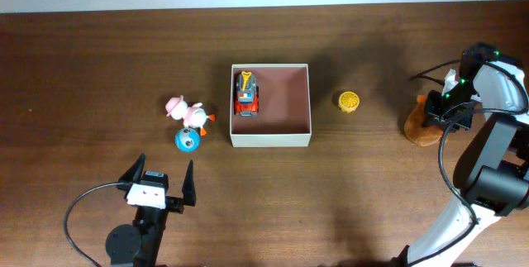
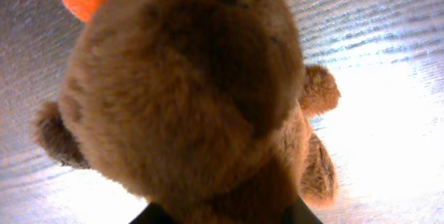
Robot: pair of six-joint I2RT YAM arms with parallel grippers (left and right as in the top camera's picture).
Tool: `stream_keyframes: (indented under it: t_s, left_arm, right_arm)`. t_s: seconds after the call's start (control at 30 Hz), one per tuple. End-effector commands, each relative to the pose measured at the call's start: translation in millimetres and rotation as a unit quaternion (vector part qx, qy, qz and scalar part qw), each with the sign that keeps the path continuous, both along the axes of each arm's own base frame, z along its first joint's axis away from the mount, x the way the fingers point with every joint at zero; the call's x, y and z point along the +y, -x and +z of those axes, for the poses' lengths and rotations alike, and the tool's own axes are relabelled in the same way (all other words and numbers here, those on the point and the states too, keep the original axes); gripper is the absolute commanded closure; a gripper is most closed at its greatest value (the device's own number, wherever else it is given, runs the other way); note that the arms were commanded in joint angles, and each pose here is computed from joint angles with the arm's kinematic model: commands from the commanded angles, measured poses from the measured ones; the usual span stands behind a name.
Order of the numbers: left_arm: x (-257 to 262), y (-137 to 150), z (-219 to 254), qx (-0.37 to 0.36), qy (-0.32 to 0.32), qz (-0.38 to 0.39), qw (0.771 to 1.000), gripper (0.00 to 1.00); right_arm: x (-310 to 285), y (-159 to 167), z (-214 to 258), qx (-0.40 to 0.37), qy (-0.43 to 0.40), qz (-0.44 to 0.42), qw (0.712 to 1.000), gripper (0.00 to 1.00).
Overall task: Pack container
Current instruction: 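Grasp the brown plush bear with the right gripper, then carry the bear left over the box with the right gripper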
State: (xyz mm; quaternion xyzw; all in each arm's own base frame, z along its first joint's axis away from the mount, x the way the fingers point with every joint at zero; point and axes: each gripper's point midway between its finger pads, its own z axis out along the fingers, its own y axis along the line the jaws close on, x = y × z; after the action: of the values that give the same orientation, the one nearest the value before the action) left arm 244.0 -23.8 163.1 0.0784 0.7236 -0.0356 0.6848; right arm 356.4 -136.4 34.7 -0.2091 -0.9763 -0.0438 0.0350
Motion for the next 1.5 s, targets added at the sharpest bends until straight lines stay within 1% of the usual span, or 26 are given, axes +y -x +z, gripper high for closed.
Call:
stream_keyframes:
  t_s: [0.0, 0.13, 0.33, 0.5, 0.6, 0.73, 0.77, 0.83, 0.9, 1.0, 1.1, 1.13, 1.3, 1.47]
  left_arm:
    - [0.6, -0.1, -1.6, -0.002, -0.008, 0.001, 1.000, 0.00]
    - [0.6, -0.1, -1.6, -0.002, -0.008, 0.001, 1.000, 0.00]
    - [0.6, -0.1, -1.6, -0.002, -0.008, 0.001, 1.000, 0.00]
    - [0.6, -0.1, -1.6, -0.002, -0.008, 0.001, 1.000, 0.00]
    - [0.6, -0.1, -1.6, -0.002, -0.008, 0.001, 1.000, 0.01]
    - [0.6, -0.1, -1.6, -0.002, -0.008, 0.001, 1.000, 0.00]
    - [0.6, -0.1, -1.6, -0.002, -0.008, 0.001, 1.000, 0.00]
    - [0.6, -0.1, -1.6, -0.002, -0.008, 0.001, 1.000, 0.00]
    - [0.6, -0.1, -1.6, -0.002, -0.008, 0.001, 1.000, 0.00]
    - [0.6, -0.1, -1.6, -0.002, -0.008, 0.001, 1.000, 0.00]
    - [0.6, -0.1, -1.6, -0.002, -0.008, 0.001, 1.000, 0.00]
    - [0.6, -0.1, -1.6, -0.002, -0.008, 0.001, 1.000, 0.00]
    - [0.6, -0.1, -1.6, -0.002, -0.008, 0.001, 1.000, 0.00]
    - [0.6, -0.1, -1.6, -0.002, -0.008, 0.001, 1.000, 0.00]
  right_arm:
    - [5.5, 4.3, -12.7, 0.011, -0.009, 0.003, 1.000, 0.75]
    - [6.2, 1.5, -11.6, 0.006, -0.012, 0.003, 1.000, 0.81]
    - [5.9, -16.0, 8.6, -0.023, -0.019, 0.002, 1.000, 0.81]
    - [18.4, -40.9, 50.5, -0.065, -0.046, 0.013, 0.997, 0.81]
    - [30.9, -53.8, 78.2, -0.089, -0.054, 0.036, 0.994, 0.81]
    - [69.8, -73.8, 125.3, -0.136, -0.077, 0.095, 0.983, 0.81]
    - [96.9, -81.4, 148.0, -0.164, -0.102, 0.131, 0.972, 0.81]
    - [131.7, -87.7, 172.3, -0.196, -0.134, 0.173, 0.956, 0.81]
    - [167.7, -91.5, 193.2, -0.223, -0.162, 0.210, 0.938, 0.81]
    - [218.1, -91.7, 212.8, -0.246, -0.177, 0.265, 0.915, 0.81]
    - [260.3, -88.2, 217.5, -0.254, -0.184, 0.309, 0.898, 0.81]
    - [270.9, -87.3, 216.8, -0.252, -0.183, 0.315, 0.897, 0.81]
    - [314.2, -84.4, 190.0, -0.224, -0.117, 0.330, 0.909, 0.81]
    - [337.7, -76.2, 161.7, -0.190, -0.048, 0.321, 0.927, 0.81]
